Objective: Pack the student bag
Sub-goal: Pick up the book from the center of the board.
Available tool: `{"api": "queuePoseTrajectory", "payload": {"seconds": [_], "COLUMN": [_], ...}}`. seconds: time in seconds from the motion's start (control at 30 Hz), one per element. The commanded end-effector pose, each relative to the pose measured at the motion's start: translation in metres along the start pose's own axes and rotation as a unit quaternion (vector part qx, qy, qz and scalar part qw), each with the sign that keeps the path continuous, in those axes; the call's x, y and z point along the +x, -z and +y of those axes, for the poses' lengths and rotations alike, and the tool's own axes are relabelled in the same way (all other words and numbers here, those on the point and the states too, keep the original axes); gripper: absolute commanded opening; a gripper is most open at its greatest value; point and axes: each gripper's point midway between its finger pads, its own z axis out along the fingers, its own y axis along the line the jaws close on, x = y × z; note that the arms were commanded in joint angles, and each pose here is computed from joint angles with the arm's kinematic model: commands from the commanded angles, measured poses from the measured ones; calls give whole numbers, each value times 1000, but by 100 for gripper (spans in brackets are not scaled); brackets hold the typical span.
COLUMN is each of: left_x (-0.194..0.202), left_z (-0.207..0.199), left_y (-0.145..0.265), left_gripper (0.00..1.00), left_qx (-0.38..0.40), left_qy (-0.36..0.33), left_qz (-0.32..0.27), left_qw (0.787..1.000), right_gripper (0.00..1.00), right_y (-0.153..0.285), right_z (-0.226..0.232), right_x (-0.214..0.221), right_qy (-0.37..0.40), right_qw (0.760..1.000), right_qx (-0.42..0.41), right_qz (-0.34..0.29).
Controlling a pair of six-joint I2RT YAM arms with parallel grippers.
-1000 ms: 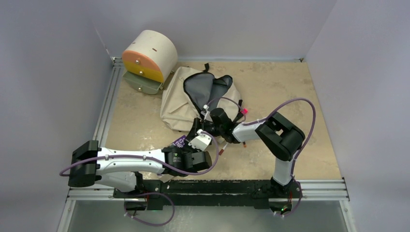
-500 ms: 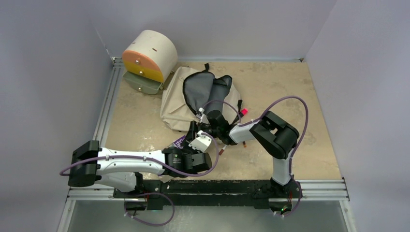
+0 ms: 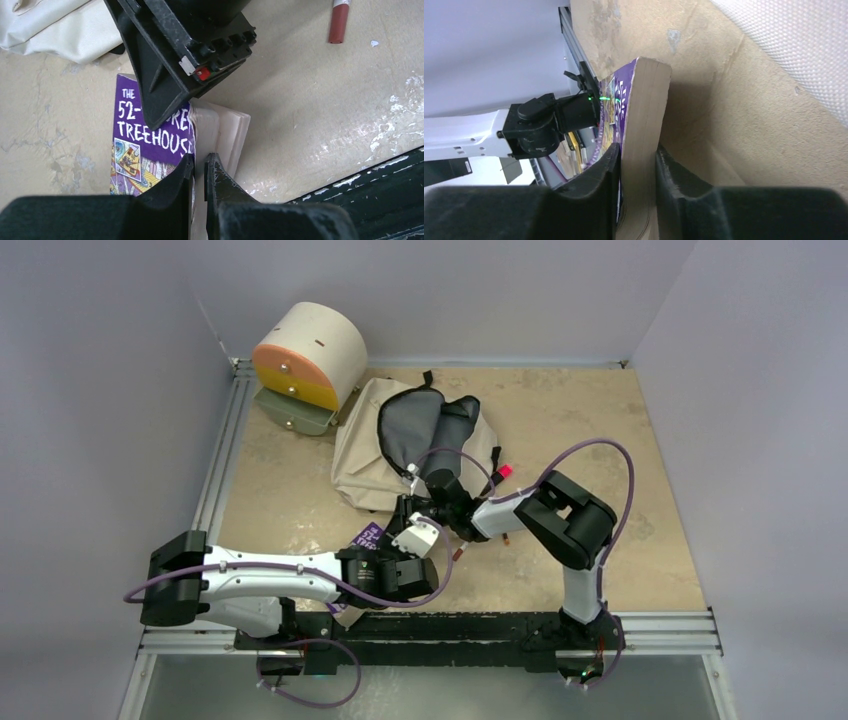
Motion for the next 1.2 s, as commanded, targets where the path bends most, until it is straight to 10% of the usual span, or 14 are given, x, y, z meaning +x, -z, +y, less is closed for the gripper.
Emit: {"api": "queuePoseTrajectory", "payload": {"seconds": [0.0,0.37,0.6,0.9,1.17], "left_x": [-21,-90,-121,-164,-210], "left_z": [2,-11,8,27,76], "left_y": [3,60,101,126,86], "left_gripper": [0,57,65,65,64], "left_qx": [-10,139,195,244,288], "left_qy": [30,118,133,76,24], "left_qz": [-39,-145,-224,-301,-306], "left_qw": [999,972,946,919,907], "right_gripper": [22,0,0,0,0], "right_y": [9,38,96,211,269], "right_z": [23,36,58,135,165], "right_x": [7,-25,-64,-76,-52], "right_qy": [26,68,136,366,480], "right_qw": [999,994,970,829,725], "right_qx": [-29,1,-4,-23,-23], "right_qz": [3,-88,-203,-422,-494]}}
